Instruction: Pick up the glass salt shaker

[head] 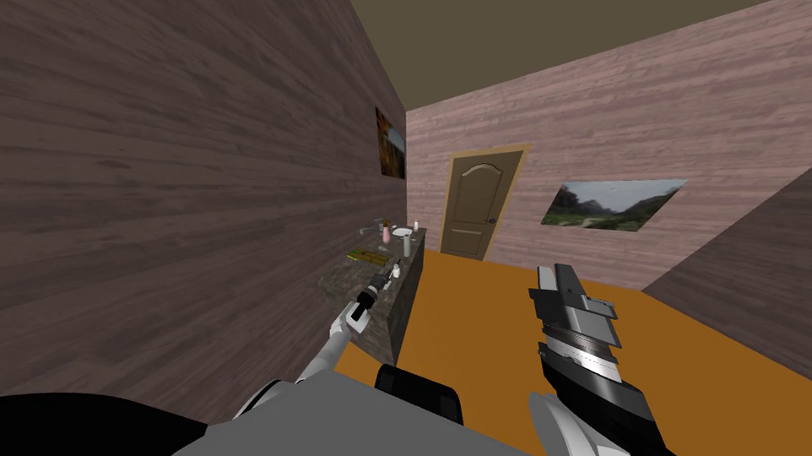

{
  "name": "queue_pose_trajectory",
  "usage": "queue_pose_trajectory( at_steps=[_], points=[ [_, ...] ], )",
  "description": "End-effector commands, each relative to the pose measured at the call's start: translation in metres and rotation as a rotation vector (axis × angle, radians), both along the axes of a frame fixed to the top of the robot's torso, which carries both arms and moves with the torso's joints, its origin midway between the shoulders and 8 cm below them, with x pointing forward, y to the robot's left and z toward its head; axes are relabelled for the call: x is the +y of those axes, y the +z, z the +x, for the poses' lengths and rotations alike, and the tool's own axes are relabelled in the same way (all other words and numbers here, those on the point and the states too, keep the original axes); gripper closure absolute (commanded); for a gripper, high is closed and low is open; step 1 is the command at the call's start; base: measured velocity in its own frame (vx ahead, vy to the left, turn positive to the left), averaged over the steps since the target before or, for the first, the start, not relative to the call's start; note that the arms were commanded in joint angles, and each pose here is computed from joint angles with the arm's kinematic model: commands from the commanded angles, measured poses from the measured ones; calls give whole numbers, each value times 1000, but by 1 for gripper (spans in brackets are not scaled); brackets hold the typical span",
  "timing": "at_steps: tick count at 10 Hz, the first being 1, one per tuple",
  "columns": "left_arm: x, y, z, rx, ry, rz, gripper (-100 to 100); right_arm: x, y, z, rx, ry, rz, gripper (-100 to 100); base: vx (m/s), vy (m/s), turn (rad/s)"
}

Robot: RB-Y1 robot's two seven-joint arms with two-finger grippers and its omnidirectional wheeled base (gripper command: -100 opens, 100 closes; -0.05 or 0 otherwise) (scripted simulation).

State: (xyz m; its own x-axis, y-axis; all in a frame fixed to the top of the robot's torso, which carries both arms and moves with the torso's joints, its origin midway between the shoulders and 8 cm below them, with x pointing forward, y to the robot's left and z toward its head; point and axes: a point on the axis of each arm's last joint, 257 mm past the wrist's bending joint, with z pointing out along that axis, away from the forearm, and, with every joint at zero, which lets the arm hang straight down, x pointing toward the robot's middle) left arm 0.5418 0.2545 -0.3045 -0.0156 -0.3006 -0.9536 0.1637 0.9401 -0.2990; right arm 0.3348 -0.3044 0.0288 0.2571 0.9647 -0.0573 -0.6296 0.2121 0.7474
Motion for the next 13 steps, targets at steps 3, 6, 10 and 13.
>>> queue_pose_trajectory(
  at_steps=[3, 6, 10, 13],
  points=[
    [0, 0, 0, 0, 0, 0, 100, 0, 0, 0, 0, 0, 0, 0, 0, 0, 0],
    [3, 19, 9, -41, -2, 29, -100, 0, 0, 0, 0, 0, 0, 0, -20, 1, 72],
    [7, 64, 29, -135, -6, 115, -100, 0, 0, 0, 0, 0, 0, 0, -96, -12, 259],
    [-4, 41, 27, -94, -13, 95, -100, 0, 0, 0, 0, 0, 0, 0, -101, -67, -47]
  ],
)
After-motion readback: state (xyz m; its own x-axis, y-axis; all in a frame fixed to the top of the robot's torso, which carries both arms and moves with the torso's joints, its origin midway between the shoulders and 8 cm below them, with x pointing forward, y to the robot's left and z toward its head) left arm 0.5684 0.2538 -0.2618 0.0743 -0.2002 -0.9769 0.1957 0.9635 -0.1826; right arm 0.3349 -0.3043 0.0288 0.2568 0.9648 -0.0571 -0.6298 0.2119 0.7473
